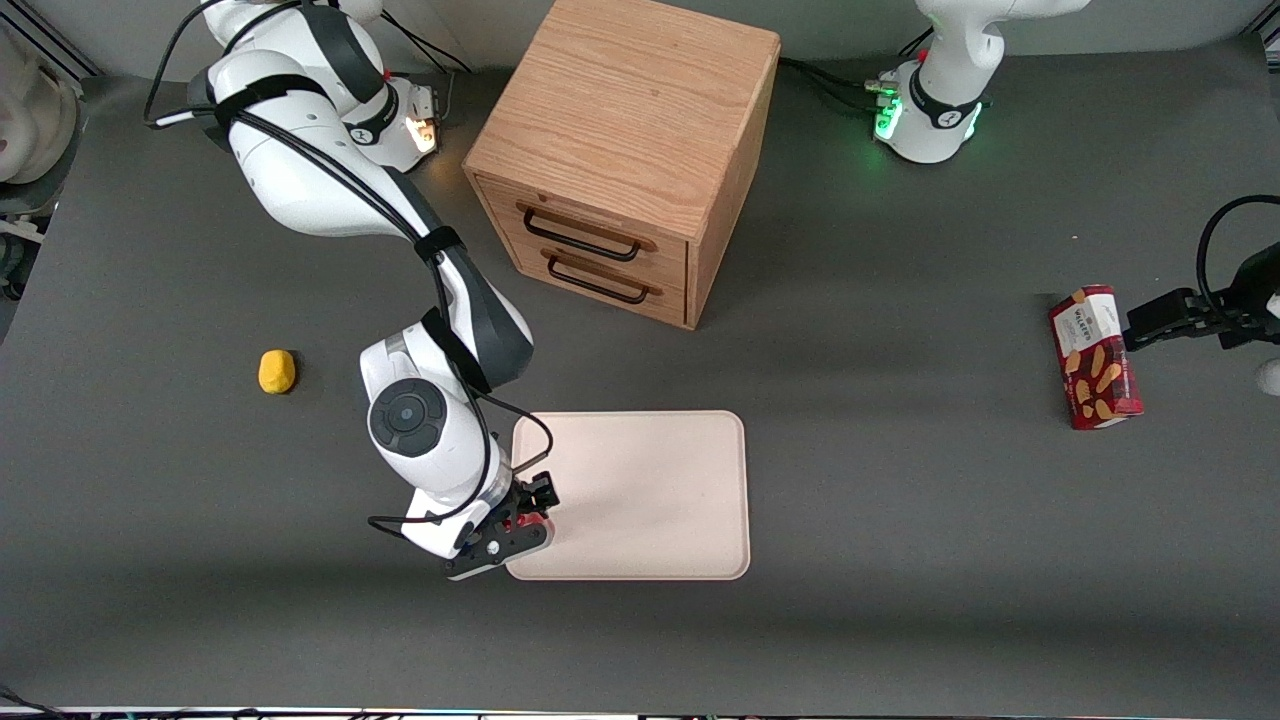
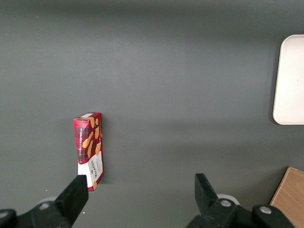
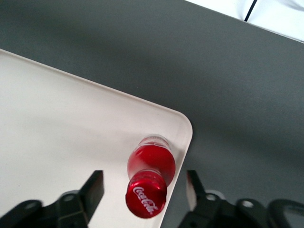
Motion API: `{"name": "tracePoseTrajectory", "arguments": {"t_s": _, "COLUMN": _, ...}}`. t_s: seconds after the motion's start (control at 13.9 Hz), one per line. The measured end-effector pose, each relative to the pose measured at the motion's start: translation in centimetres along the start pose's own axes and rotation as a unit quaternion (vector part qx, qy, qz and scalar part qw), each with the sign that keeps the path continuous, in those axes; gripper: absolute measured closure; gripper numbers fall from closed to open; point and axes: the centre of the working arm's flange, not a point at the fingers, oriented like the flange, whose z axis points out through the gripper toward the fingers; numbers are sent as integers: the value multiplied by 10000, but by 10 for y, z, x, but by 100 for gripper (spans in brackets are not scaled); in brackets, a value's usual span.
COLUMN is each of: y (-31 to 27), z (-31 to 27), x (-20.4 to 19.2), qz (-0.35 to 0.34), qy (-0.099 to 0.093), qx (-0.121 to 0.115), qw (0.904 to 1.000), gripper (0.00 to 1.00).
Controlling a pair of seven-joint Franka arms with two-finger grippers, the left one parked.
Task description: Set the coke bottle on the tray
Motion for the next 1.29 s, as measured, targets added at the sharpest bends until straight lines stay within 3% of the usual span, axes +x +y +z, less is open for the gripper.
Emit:
{"name": "tracePoseTrajectory", "arguments": {"t_s": 0.07, "y": 1, "z": -3, "x": 1, "qz": 4, "qy": 19, "qx": 0, "qw": 10000, "gripper": 3}}
{"name": "tracePoseTrajectory", "arguments": {"t_s": 0.14, "y": 3, "z": -10, "x": 1, "qz": 19, "qy": 23, "qx": -8, "qw": 10000, "gripper": 0}}
{"name": "tracePoseTrajectory", "arguments": {"t_s": 0.5, "y": 32, "z": -63, "x": -11, "qz": 182, "qy": -433, "qx": -181, "qw": 9987, "gripper": 0}}
{"name": "tracePoseTrajectory", "arguments": {"t_s": 0.65, "y": 58, "z": -91, "x": -29, "qz": 462, "qy": -579, "qx": -58, "qw": 9972, "gripper": 0}}
{"name": "tracePoseTrajectory", "arguments": {"t_s": 0.79, "y": 102, "z": -121, "x": -55, "qz": 972, "qy": -692, "qx": 140, "qw": 9928, "gripper": 0}}
{"name": "tracePoseTrajectory", "arguments": {"t_s": 1.01, "y": 159, "z": -170, "x": -112, "qz": 1441, "qy": -801, "qx": 137, "qw": 9862, "gripper": 0}}
{"name": "tracePoseTrajectory", "arguments": {"t_s": 1.29, "y": 191, "z": -241, "x": -200, "qz": 1778, "qy": -814, "qx": 208, "qw": 9805, "gripper": 0}}
